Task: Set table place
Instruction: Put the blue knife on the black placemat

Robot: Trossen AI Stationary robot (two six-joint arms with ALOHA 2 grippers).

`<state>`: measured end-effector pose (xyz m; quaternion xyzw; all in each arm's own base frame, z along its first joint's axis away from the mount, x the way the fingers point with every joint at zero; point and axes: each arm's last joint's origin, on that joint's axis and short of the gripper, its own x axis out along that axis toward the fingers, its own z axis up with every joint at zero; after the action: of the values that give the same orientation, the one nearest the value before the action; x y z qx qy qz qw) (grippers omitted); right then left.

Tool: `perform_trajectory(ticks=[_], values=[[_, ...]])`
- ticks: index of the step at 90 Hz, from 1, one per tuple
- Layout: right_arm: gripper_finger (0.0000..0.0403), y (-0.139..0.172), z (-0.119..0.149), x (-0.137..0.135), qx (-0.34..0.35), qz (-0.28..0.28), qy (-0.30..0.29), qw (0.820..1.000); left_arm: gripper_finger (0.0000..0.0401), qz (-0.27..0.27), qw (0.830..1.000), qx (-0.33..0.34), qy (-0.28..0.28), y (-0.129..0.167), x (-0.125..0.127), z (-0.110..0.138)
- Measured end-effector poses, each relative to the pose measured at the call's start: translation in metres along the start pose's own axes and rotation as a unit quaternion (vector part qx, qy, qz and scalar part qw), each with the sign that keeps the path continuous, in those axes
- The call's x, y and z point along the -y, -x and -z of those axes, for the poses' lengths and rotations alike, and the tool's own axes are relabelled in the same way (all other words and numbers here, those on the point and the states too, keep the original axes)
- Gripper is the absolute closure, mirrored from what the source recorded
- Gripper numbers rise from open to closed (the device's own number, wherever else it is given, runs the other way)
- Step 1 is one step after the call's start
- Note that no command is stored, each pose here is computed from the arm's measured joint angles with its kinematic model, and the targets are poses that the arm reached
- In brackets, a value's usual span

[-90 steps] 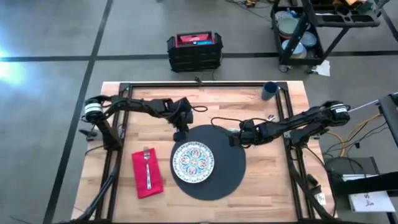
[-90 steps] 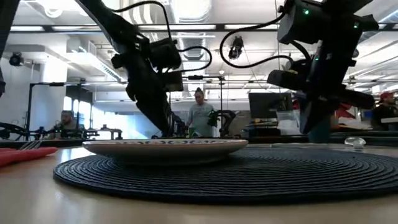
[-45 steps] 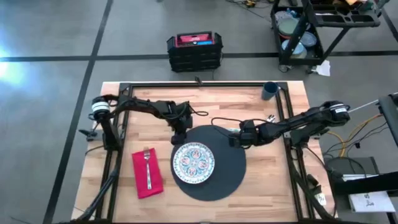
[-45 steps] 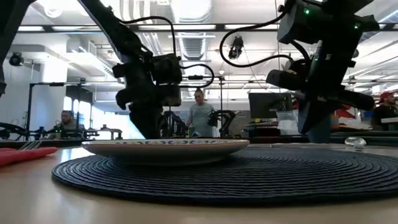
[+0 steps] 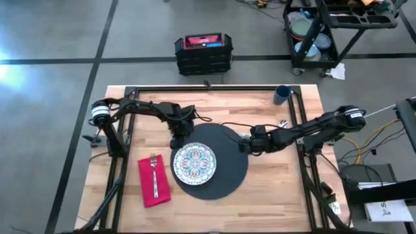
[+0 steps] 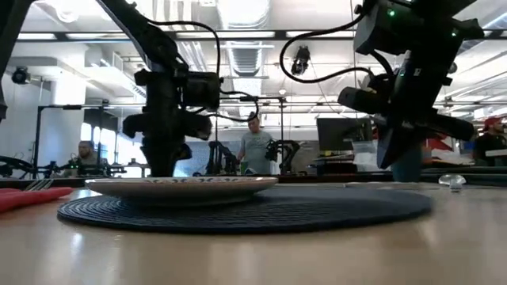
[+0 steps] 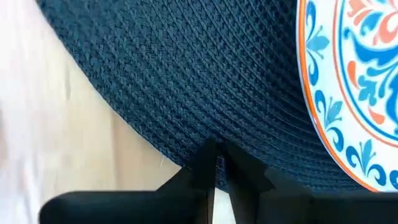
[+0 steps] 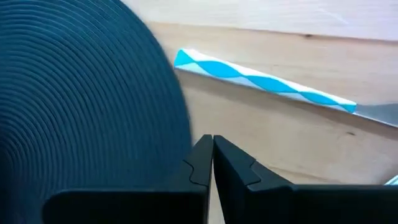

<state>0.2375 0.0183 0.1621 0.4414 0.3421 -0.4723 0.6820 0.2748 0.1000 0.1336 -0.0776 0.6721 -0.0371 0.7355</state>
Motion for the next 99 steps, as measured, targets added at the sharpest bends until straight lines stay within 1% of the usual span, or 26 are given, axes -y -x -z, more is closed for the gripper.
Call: perform_trajectory(ticks=[11, 22, 33, 43, 52, 59, 73, 83, 99], values=[[0.0403, -0.002, -0.005, 0.001, 0.008, 0.004, -0.009, 1.0, 0.0381, -0.019, 1.0, -0.01, 0.008, 0.012, -0.001, 0.007], [0.0403, -0.006, -0.016, 0.002, 0.031, 0.015, -0.021, 0.999, 0.0381, -0.038, 0.999, 0.0, 0.015, 0.025, 0.0, 0.013], [0.0403, -0.015, -0.036, 0.006, 0.044, 0.035, -0.026, 0.998, 0.0381, -0.048, 0.997, 0.053, 0.024, 0.047, 0.005, 0.013], [0.0403, -0.026, -0.052, 0.007, 0.031, 0.037, -0.016, 0.999, 0.0381, -0.043, 0.993, 0.111, 0.022, 0.066, 0.01, 0.014], [0.0403, -0.037, -0.062, 0.007, 0.016, 0.03, -0.011, 0.999, 0.0381, -0.035, 0.982, 0.185, 0.019, 0.088, 0.016, 0.013], [0.0403, -0.046, -0.064, 0.004, 0.001, 0.02, -0.005, 1.0, 0.0381, -0.035, 0.972, 0.232, 0.019, 0.101, 0.02, 0.014], [0.0403, -0.056, -0.052, -0.001, -0.033, 0.011, 0.01, 0.999, 0.0381, -0.043, 0.952, 0.302, 0.016, 0.125, 0.026, 0.017], [0.0403, -0.053, -0.035, -0.006, -0.027, 0.011, 0.016, 0.999, 0.0381, -0.045, 0.948, 0.316, 0.016, 0.132, 0.028, 0.02], [0.0403, -0.04, -0.004, -0.012, -0.05, -0.007, 0.016, 0.999, 0.0381, -0.044, 0.948, 0.315, 0.02, 0.131, 0.028, 0.019]])
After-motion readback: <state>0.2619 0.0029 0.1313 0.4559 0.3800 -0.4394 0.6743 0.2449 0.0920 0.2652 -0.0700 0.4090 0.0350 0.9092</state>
